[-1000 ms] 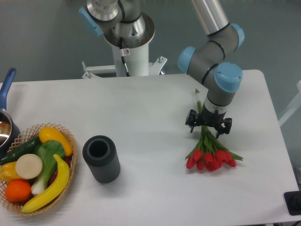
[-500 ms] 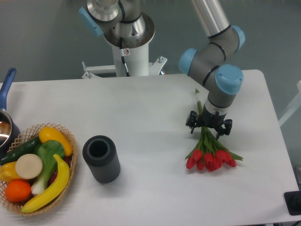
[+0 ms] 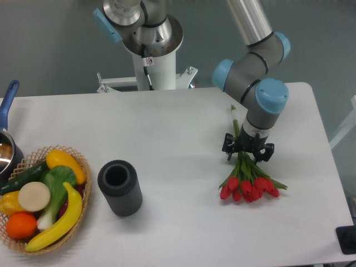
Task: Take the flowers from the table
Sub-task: 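Close the gripper around the tulip stems above the blooms, then lift the gripped tulip bouquet up off the table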
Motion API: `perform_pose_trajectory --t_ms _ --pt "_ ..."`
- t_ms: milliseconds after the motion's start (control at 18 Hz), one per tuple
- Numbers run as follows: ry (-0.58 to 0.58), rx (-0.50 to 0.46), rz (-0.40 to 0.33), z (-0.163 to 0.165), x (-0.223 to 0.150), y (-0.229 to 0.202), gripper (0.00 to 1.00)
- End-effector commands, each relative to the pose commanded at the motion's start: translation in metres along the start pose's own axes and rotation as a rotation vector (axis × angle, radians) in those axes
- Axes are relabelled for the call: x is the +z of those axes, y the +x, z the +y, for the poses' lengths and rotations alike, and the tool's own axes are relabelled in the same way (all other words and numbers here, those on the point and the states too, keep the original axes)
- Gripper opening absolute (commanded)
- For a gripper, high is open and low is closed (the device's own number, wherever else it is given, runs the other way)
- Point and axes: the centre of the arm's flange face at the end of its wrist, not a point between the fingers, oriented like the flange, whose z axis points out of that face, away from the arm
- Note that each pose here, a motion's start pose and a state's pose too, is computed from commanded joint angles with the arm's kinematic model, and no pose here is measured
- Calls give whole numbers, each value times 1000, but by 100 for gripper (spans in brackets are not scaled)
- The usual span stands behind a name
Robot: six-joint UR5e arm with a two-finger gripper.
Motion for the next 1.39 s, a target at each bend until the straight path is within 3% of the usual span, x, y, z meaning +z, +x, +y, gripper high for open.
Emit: perform_pose_trajectory --t_ms 389,833,1167,1389 --pt "5 1 -2 -1 -3 1 36" --pt "13 1 -9 -1 -11 0 36" --pt "81 27 -96 -16 -75 5 36" --pt "229 58 -146 -33 -144 19 36"
